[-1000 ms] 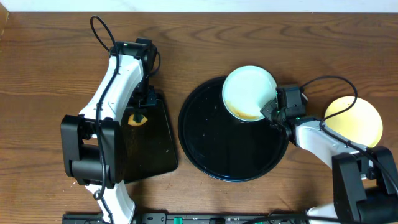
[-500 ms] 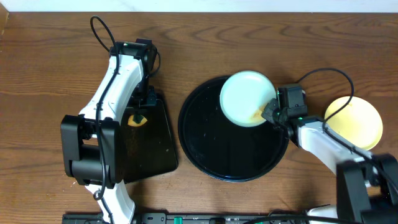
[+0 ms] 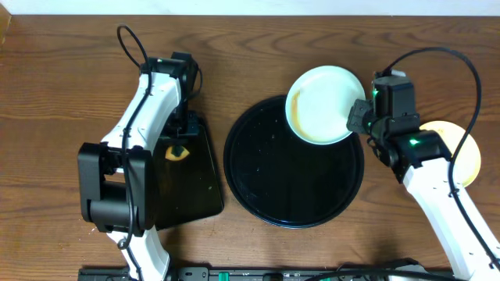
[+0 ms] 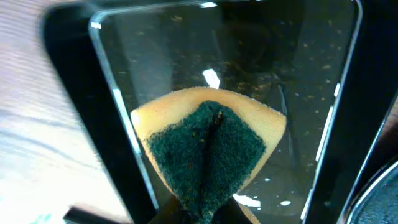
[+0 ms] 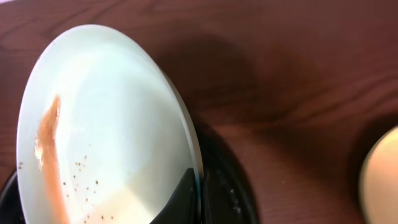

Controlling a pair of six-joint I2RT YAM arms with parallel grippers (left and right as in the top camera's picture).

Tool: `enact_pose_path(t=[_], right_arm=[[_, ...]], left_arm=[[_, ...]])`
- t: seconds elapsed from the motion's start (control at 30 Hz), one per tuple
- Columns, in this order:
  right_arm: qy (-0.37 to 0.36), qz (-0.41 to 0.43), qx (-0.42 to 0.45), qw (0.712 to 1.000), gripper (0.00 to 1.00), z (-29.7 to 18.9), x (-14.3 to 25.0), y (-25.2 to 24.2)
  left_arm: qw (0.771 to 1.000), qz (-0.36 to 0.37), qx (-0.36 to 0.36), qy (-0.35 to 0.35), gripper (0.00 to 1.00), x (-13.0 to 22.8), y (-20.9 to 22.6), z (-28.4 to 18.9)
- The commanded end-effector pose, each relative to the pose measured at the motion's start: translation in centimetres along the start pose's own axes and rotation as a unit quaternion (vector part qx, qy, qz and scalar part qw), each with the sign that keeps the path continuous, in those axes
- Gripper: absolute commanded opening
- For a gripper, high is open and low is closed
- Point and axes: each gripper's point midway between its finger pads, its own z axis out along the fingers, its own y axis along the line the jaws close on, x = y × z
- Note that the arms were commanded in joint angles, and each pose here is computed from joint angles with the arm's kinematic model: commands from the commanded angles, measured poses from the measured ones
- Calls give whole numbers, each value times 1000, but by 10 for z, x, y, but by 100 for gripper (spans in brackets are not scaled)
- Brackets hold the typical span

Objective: Clean dirty plates on tray and stack at the side
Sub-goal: 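Lift the pale green plate and carry it right toward the yellow plate, then lower the pale green plate onto the yellow plate stack and release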

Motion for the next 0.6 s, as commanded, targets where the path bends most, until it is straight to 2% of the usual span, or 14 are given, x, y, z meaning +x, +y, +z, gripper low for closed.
enact_pose_path(t=[0.0, 0.37, 0.57], right_arm=[[-9, -84, 10, 996, 2, -9, -13, -2], [0, -214, 80, 974, 2, -22, -1, 4], [-27, -286, 158, 945, 1, -37, -3, 8]], left_arm=[[999, 13, 37, 24, 8, 13, -13, 11], [995, 32, 75, 62, 8, 38, -27, 47], [992, 37, 99, 63, 8, 40, -36, 55]])
